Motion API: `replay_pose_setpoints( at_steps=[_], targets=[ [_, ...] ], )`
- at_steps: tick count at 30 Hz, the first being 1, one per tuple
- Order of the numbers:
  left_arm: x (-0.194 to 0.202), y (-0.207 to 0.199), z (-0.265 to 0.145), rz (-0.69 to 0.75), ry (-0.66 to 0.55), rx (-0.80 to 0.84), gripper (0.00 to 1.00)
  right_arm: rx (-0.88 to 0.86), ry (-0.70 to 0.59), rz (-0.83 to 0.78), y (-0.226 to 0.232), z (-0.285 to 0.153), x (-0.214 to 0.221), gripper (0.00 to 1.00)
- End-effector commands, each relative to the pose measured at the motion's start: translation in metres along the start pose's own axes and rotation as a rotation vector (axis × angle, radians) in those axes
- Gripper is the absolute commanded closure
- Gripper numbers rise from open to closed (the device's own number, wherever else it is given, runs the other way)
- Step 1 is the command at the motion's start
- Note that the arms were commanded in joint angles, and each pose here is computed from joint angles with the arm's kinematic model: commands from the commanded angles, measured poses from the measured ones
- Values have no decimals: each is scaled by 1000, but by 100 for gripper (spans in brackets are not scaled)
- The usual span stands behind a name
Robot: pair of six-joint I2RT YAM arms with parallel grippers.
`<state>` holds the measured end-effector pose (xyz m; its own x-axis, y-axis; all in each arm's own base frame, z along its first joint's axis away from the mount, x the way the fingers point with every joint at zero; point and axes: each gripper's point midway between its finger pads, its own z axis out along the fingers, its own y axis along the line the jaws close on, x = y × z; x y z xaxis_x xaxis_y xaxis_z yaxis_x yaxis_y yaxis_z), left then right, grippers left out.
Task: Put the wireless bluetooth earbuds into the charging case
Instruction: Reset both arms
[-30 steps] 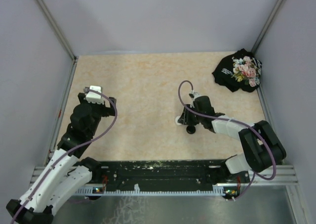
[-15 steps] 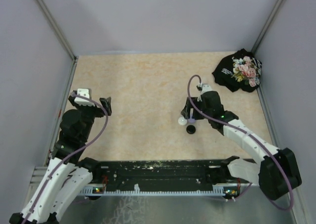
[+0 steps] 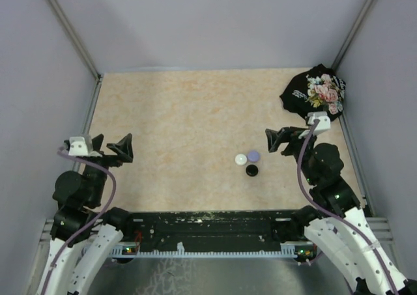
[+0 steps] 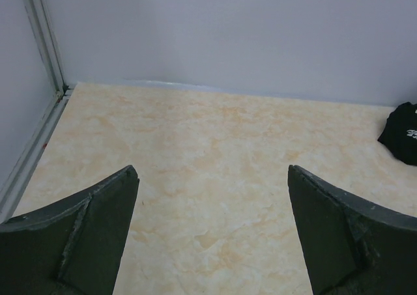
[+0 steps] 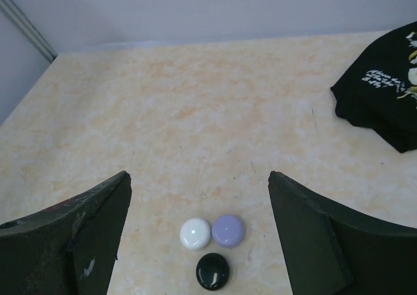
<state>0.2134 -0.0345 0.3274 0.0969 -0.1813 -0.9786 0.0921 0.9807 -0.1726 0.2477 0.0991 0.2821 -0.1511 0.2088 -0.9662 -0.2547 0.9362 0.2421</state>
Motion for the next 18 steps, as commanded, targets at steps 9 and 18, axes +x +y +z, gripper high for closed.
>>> replay_pose_setpoints(
  at_steps=[9, 18],
  targets=[
    [9, 14, -22, -70, -41, -38, 0, 72, -154, -69, -19, -35, -35, 14],
    [16, 14, -19, -56, -31, -40, 0, 59, -143, -99, -18, -33, -32, 14]
  ],
)
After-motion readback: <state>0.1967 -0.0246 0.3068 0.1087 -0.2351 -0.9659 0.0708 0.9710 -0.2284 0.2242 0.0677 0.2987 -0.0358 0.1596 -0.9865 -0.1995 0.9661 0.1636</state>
